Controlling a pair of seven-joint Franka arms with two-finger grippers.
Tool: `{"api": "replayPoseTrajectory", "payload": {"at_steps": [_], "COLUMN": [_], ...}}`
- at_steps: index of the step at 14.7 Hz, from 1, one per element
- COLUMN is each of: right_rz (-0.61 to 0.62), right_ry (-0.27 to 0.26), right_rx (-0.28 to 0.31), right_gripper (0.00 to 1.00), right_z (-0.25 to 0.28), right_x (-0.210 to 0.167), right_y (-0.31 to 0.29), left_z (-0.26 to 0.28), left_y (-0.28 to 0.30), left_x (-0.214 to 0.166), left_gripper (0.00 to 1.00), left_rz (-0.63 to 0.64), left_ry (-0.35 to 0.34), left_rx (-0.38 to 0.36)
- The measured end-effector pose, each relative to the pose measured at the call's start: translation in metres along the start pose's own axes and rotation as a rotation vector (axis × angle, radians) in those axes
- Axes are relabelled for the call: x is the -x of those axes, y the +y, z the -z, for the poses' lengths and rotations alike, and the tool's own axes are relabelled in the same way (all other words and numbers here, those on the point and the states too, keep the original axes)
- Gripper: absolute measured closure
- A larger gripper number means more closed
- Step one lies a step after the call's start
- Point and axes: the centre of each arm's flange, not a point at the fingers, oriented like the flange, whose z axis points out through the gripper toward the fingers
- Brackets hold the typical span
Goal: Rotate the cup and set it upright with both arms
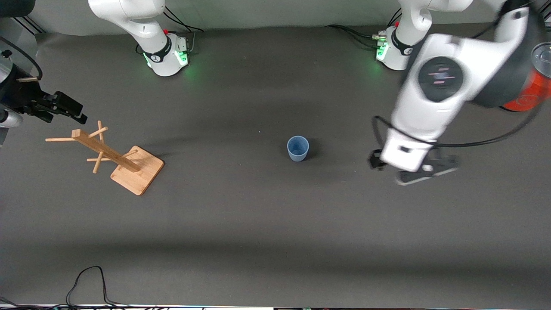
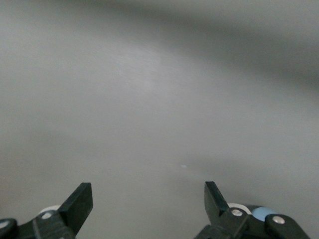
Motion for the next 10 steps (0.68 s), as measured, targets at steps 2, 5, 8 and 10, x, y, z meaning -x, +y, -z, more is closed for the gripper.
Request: {"api": "replayPoseTrajectory", "payload": {"at_steps": [2, 5, 8, 10], "right_rz": [0.0, 0.005, 0.006, 0.014], "right_ry": [0.0, -0.002, -0.005, -0.001], "right_rx": [0.0, 0.0, 0.0, 0.0], "right_gripper": [0.0, 0.0, 0.0, 0.0], "right_z": [0.0, 0.0, 0.009, 0.016], "right_x": [0.0, 0.001, 0.004, 0.005], "right_y": [0.0, -0.003, -0.003, -0.003], "left_z": [0.013, 0.013, 0.003, 0.004], "left_y": [-0.046, -0.118, -0.168, -0.181], "left_x": [-0.015, -0.041, -0.054, -0.053], "left_gripper": [0.0, 0.0, 0.0, 0.0], "left_rz": [-0.035, -0.089, -0.098, -0.09], "left_ry": [-0.009, -0.029, -0.06, -0.078], "left_rx": [0.023, 0.065, 0.068, 0.051]}}
